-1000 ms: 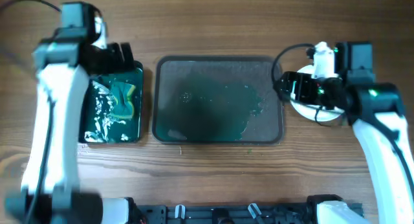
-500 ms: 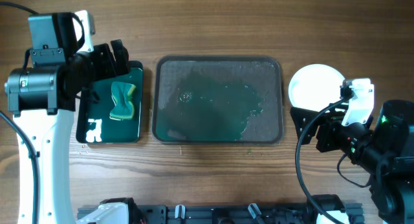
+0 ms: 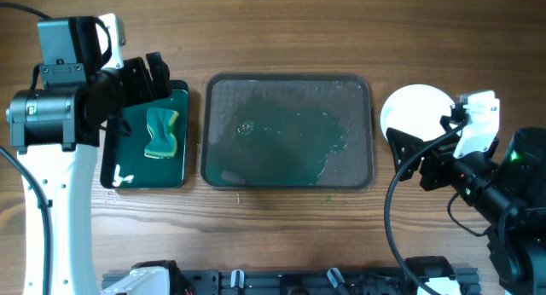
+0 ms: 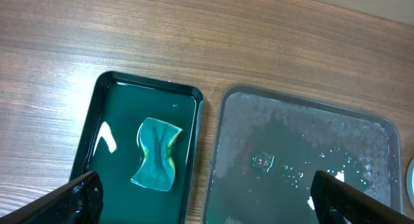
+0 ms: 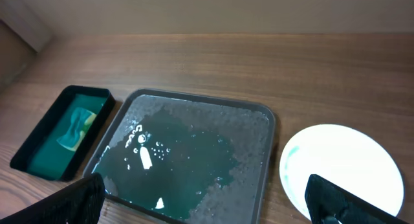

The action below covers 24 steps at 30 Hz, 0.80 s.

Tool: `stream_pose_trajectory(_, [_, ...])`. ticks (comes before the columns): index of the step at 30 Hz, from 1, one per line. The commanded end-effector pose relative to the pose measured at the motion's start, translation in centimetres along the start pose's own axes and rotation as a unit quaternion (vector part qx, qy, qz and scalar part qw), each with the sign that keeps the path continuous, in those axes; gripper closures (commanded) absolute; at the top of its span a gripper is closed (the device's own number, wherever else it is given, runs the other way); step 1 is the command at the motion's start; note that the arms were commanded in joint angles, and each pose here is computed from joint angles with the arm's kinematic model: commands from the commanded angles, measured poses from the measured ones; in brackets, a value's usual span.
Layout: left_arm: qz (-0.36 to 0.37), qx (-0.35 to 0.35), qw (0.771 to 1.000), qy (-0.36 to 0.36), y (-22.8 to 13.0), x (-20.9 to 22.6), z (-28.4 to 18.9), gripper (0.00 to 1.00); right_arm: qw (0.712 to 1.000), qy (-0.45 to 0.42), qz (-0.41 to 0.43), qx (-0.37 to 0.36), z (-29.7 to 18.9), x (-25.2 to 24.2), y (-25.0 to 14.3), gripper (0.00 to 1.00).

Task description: Clean dirty plates on tray and stack at the side

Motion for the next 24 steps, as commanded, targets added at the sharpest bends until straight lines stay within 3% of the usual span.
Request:
stream_pose_trajectory(1, [-0.003, 0.002, 1.0, -0.011, -0.1, -0.3, 0.0, 0.0, 0.999, 0.009, -0.045, -0.016, -0.6, 0.5, 0.6, 0.0])
stream_pose_trajectory(7, [-0.003, 0.002, 1.0, -0.011, -0.1, -0.3, 0.0, 0.0, 0.993, -0.018, -0.098, -0.065, -2.3, 0.4, 0.0, 0.01])
stream_pose_trajectory(13, [-0.003, 0.002, 1.0, -0.011, -0.1, -0.3, 0.0, 0.0, 0.94, -0.046, -0.205, -0.269, -1.4, -0.3, -3.7, 0.0])
stream_pose_trajectory(20, [-0.003, 0.002, 1.0, -0.011, -0.1, -0.3, 0.0, 0.0, 0.909, -0.028, -0.178, -0.377, 4.6, -2.5, -10.1, 0.0])
stream_pose_trajectory(24, [-0.003, 0.002, 1.0, -0.011, -0.1, -0.3, 0.0, 0.0, 0.917, -0.045, -0.163, -0.362, 6.5, -3.7, -11.9, 0.0])
Point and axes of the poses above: each gripper's point midway between its finger pads, its own z axis out along the fingers, its own x axis along the line the jaws close on, y = z × x, the point moved 5 cm from there along -z, back along the fingers
